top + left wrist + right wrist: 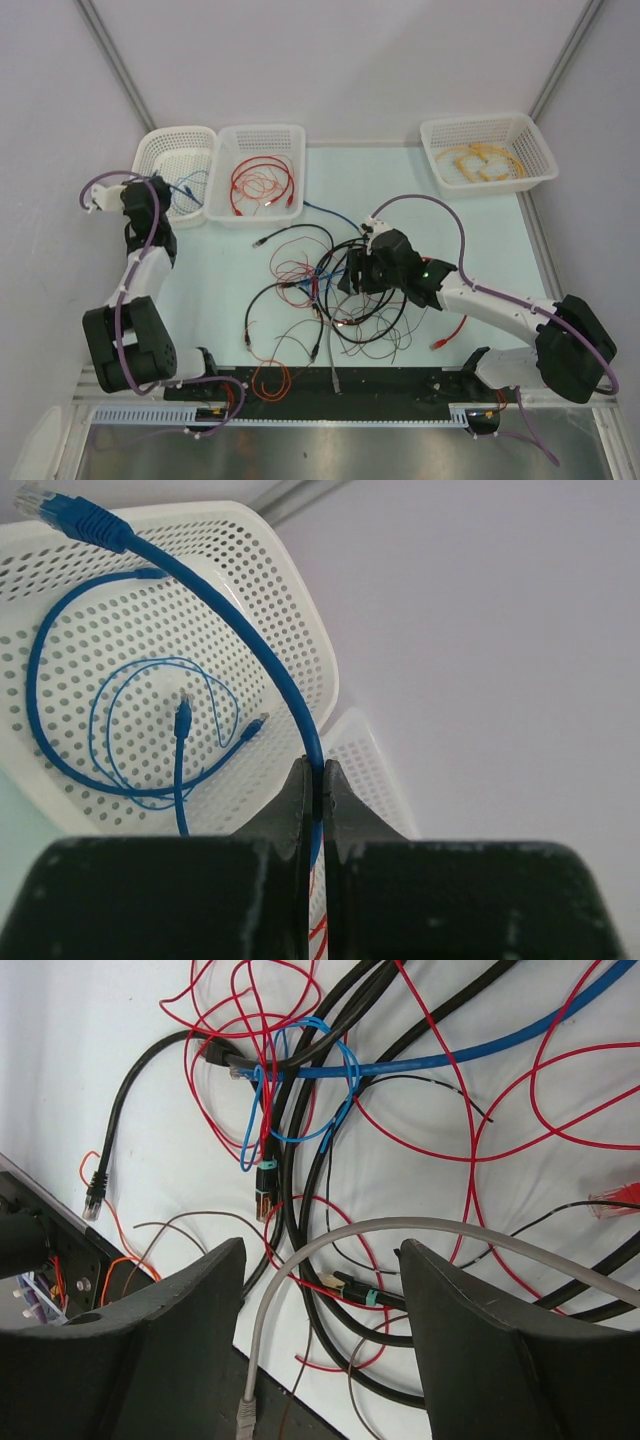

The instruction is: Untangle the cables

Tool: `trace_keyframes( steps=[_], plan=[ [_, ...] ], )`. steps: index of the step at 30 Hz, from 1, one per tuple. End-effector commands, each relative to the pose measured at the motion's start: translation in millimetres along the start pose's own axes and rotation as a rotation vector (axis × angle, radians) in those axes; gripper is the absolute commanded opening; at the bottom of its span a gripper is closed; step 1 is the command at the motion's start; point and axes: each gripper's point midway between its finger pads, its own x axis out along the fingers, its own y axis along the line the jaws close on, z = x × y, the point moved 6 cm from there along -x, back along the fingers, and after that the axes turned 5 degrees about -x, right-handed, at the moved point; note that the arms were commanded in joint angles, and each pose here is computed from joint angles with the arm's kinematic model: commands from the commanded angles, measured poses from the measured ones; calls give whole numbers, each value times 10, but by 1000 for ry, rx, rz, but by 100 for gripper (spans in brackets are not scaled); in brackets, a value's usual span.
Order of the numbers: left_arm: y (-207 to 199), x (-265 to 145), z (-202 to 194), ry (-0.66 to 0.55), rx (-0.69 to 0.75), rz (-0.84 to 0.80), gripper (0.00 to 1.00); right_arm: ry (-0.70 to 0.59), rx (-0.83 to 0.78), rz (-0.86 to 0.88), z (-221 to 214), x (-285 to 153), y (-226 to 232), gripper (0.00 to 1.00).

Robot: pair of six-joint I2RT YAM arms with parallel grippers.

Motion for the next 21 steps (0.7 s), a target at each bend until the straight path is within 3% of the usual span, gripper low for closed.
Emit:
trace_keyframes(
  steps=[1, 11, 21],
  plan=[
    [-70, 234, -128, 29, 149, 53, 0, -59, -21, 6, 136, -90, 64, 68],
    [-32, 1115, -268, 24, 396, 154, 0, -93, -61, -51, 188, -244, -53, 70],
    [-192, 1561, -697, 126, 591, 90, 0, -42, -17, -44, 181, -34, -180, 69]
  ],
)
